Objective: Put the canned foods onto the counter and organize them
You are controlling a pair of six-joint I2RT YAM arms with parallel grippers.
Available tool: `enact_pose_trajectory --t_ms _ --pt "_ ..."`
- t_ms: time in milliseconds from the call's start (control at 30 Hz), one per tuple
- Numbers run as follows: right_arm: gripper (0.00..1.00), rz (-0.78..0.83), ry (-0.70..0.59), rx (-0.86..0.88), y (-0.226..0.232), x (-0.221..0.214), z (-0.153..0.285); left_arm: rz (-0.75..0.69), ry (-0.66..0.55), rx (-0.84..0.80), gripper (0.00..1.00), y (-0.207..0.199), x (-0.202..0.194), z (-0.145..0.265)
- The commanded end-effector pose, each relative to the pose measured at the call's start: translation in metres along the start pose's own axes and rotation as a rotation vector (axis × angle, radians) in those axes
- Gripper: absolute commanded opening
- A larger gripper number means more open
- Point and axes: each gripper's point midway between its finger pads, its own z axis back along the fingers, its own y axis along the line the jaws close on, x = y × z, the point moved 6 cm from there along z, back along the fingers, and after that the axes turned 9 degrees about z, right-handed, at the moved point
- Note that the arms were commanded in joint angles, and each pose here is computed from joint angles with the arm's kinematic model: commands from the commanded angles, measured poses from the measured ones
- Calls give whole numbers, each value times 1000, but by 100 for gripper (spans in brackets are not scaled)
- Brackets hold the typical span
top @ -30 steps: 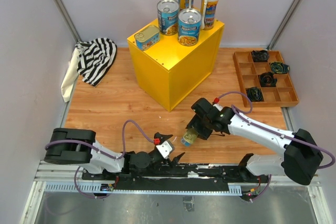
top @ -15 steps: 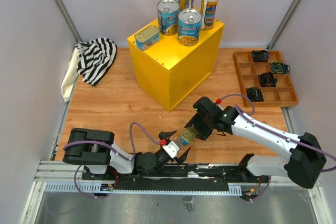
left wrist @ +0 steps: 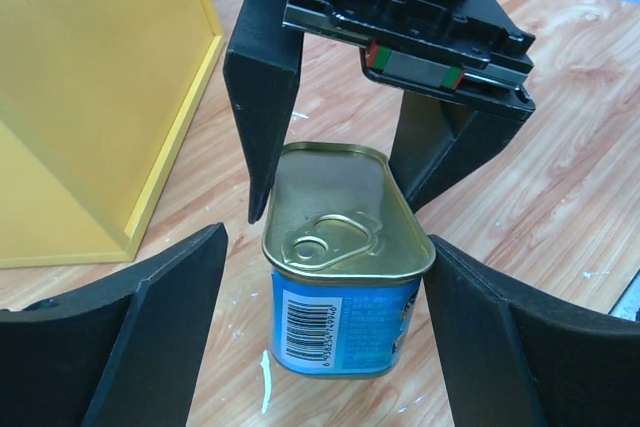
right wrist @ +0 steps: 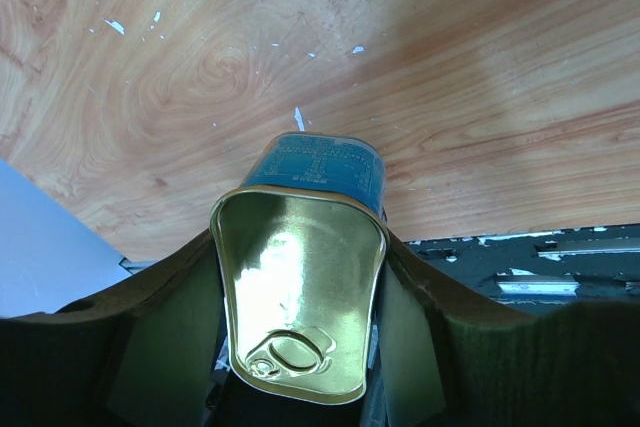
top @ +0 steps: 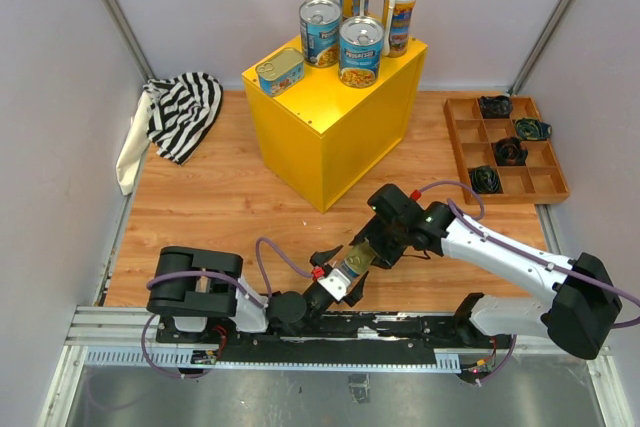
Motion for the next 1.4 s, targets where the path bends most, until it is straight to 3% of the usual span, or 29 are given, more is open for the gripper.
enact_pose_trajectory --t_ms 0,100,333,433,567,667,733,767,933,1100,1200,1367 --pt "1 -15 18 60 14 -1 16 31 -46 38 77 -1 8 -3" --pt "1 -8 24 64 16 -1 17 35 -45 37 67 -2 7 -3" --pt "1 7 23 80 21 -1 20 42 -29 36 66 -2 2 -2" --pt "1 13 22 80 21 0 21 46 -30 23 52 -3 3 -2" --pt "1 25 19 76 21 0 23 45 -36 20 20 -3 7 -2" --pt "1 32 16 77 22 0 25 40 -40 17 2 -4 10 -3" --pt "2 42 10 75 23 0 27 41 -43 9 0 -5 12 -4" --pt "7 49 5 76 23 1 28 42 -44 6 0 -6 13 -4" --pt "53 93 -35 99 22 5 35 52 -48 4 0 -4 19 -2" --pt "84 102 -79 107 14 8 43 61 -54 -9 0 -4 27 -1" --pt "96 99 -102 94 8 10 46 64 -57 -14 0 -3 30 0" --pt "100 98 -187 73 -1 20 53 86 -62 -22 0 0 38 4"
